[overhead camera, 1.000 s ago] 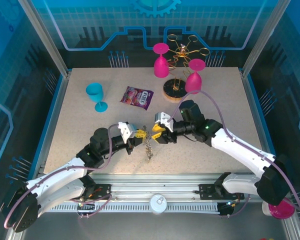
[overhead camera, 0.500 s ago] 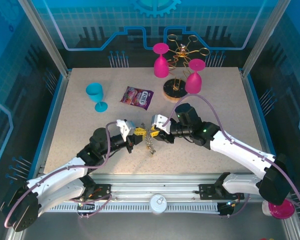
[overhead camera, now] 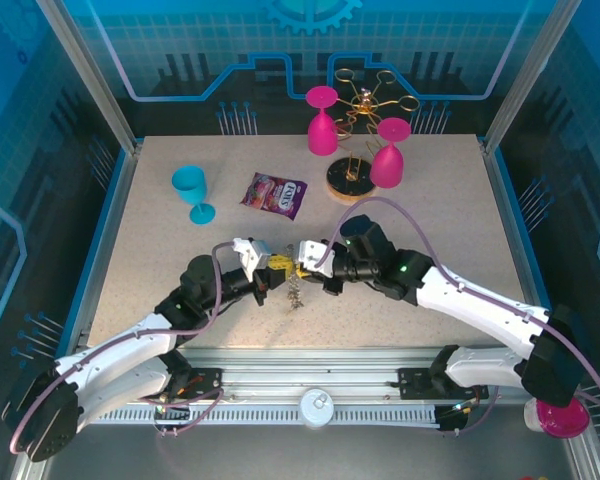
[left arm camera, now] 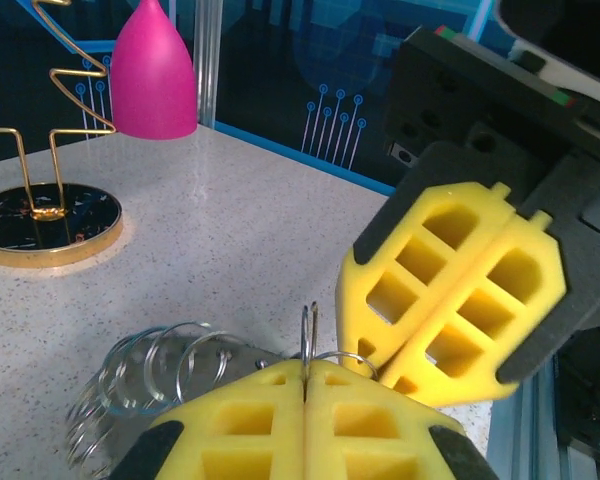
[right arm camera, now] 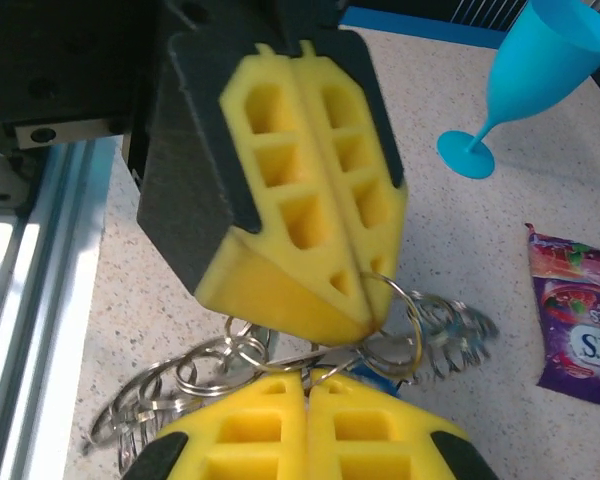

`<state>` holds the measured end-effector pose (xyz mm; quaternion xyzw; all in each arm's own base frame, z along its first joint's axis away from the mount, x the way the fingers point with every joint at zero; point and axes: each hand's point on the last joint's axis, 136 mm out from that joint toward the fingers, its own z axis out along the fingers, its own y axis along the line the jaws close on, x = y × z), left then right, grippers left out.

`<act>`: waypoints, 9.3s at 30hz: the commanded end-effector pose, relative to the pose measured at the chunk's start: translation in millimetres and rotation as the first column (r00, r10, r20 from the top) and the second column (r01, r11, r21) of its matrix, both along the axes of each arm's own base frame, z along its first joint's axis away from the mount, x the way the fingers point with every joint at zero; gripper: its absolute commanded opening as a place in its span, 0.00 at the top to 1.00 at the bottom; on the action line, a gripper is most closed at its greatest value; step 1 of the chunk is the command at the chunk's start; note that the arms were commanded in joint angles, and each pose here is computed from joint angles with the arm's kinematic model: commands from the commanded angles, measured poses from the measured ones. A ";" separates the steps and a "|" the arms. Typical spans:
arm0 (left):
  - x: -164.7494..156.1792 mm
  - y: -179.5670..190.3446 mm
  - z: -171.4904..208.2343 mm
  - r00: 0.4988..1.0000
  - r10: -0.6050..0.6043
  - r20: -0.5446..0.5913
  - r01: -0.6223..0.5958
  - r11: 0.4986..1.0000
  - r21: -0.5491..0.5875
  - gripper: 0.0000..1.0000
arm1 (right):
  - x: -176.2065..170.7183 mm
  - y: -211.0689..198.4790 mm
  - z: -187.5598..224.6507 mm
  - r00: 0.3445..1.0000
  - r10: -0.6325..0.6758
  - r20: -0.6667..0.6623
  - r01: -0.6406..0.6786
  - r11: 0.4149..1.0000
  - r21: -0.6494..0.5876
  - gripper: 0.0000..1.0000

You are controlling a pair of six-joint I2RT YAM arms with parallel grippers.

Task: Put the keys on the keyring

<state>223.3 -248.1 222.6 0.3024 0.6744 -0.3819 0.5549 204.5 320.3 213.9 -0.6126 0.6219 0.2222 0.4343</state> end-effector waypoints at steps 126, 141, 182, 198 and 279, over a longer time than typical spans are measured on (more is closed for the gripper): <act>-20.5 -20.5 9.0 0.962 -0.254 0.103 0.232 0.954 0.191 1.00 | -16.3 -8.4 41.4 0.904 0.169 -0.393 -0.146 0.985 0.088 0.74; -15.5 -18.5 24.2 0.973 -0.190 0.130 0.184 0.981 0.060 1.00 | -9.2 -22.6 7.5 0.927 0.052 -0.371 -0.011 0.994 0.111 0.60; -18.1 -36.1 37.5 0.917 -0.265 0.299 0.295 0.954 -0.060 1.00 | 3.9 -33.6 45.0 0.938 0.131 -0.320 -0.047 0.965 0.260 0.70; -19.5 -37.6 45.4 0.909 -0.275 0.312 0.310 0.948 -0.069 1.00 | -3.0 -32.1 20.1 0.927 0.137 -0.348 -0.074 0.979 0.189 0.73; -14.9 -36.1 61.2 0.938 -0.268 0.219 0.297 0.948 -0.112 1.00 | 3.0 -35.6 56.1 0.928 0.111 -0.355 -0.006 0.959 0.284 0.78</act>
